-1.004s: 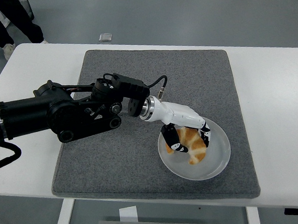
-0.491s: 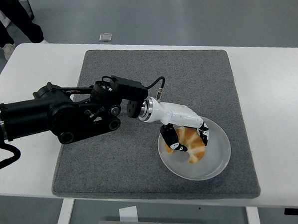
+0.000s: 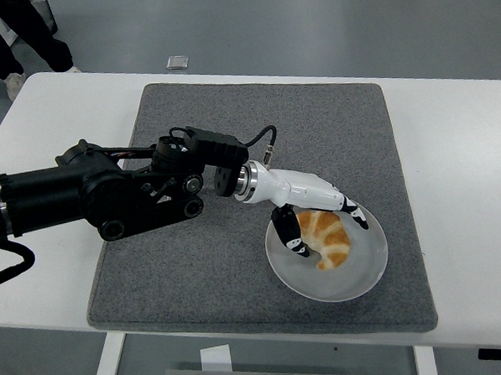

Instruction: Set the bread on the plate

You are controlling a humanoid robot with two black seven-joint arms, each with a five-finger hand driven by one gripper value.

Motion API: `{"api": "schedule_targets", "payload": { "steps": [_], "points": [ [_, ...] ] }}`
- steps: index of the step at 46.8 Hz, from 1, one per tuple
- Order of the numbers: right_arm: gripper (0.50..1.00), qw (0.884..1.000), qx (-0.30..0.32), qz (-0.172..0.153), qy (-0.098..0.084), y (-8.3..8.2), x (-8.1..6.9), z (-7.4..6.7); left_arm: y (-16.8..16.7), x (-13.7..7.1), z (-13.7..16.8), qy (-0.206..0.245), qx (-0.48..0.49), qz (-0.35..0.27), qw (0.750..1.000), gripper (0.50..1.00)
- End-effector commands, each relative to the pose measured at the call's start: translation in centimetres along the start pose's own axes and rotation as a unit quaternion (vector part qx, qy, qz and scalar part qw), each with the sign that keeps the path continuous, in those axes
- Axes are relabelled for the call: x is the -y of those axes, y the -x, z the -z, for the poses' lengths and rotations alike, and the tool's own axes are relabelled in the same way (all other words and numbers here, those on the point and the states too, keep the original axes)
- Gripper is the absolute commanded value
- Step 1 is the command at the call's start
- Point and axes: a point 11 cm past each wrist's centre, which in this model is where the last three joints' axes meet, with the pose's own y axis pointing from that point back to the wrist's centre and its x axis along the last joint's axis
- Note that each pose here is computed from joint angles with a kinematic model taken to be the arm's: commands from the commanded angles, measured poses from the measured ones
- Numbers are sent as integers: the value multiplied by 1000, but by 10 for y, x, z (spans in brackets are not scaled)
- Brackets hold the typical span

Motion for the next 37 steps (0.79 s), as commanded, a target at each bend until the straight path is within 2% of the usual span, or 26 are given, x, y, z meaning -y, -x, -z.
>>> {"api": "schedule_targets", "payload": {
  "steps": [1, 9, 23, 31, 37],
  "points": [
    [954, 1000, 0, 0, 0, 0, 0, 0, -4, 0, -1, 3, -6, -11, 1000, 994],
    [952, 1000, 0, 0, 0, 0, 0, 0, -13, -1, -5, 19, -42, -33, 998, 994],
    [952, 1000, 0, 0, -1, 0, 0, 0, -62, -22, -8, 58, -154, -127, 978, 994],
    [952, 1000, 0, 0, 0, 0, 0, 0, -98, -48, 15, 67, -258, -214, 940, 994],
    [952, 1000, 0, 0, 0, 0, 0, 0, -120, -68, 41, 66, -346, -299, 887, 999]
  ]
}}
